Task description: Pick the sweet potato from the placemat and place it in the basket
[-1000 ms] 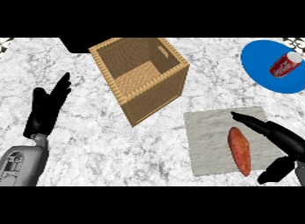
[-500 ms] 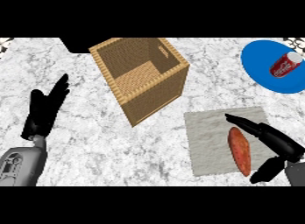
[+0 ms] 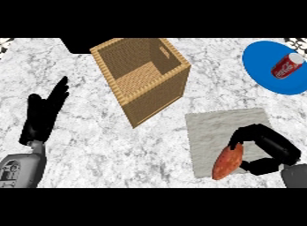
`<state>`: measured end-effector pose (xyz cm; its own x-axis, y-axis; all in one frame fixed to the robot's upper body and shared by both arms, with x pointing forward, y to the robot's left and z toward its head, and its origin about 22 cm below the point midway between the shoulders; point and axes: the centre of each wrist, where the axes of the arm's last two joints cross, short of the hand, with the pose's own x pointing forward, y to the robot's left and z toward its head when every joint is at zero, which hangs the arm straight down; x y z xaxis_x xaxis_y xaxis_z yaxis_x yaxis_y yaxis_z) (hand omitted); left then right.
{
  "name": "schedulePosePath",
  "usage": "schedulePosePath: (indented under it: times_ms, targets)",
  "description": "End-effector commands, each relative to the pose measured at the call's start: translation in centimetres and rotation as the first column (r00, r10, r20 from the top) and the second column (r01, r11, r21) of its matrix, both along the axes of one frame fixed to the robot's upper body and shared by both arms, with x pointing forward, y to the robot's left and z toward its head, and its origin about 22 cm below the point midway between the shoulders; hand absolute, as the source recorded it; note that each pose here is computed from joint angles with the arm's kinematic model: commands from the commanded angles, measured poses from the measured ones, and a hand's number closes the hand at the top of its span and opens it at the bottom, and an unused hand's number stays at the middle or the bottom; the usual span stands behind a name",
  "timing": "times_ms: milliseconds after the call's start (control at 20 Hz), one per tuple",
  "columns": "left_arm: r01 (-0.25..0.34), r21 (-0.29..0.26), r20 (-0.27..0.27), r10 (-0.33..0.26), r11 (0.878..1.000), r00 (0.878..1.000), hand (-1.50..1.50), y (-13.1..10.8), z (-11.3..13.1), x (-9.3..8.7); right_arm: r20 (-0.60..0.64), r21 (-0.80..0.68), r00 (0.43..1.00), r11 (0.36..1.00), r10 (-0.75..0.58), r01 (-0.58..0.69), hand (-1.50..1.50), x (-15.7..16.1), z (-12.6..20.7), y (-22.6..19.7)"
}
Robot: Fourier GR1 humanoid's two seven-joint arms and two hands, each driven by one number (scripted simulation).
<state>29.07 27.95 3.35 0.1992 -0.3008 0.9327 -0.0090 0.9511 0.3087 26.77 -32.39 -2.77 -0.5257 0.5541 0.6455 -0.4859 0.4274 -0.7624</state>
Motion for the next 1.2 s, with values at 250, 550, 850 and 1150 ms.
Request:
schedulePosePath:
  times_ms: [250,550,850,1150]
  targets:
    - [0.039,0.004,-0.006,-0.039,0.999,0.999,0.00,-1.1,0.0,0.6,0.183,-0.266,0.983,0.964,0.032,0.018,1.50,1.4,1.7,15.0]
    - [0.092,0.012,-0.021,-0.092,0.996,0.996,0.00,-2.1,0.1,1.0,0.272,-0.452,0.961,0.888,0.049,0.082,1.50,1.6,4.6,24.8]
    - [0.128,-0.006,-0.003,-0.128,0.992,0.992,0.00,-4.3,0.1,1.6,0.241,-0.395,0.967,0.901,-0.087,0.179,1.50,-0.4,6.5,28.4]
    - [0.134,-0.008,-0.001,-0.134,0.991,0.991,0.00,-4.6,-0.2,1.8,0.188,-0.115,0.954,0.959,-0.234,0.257,1.50,-2.5,10.9,30.7]
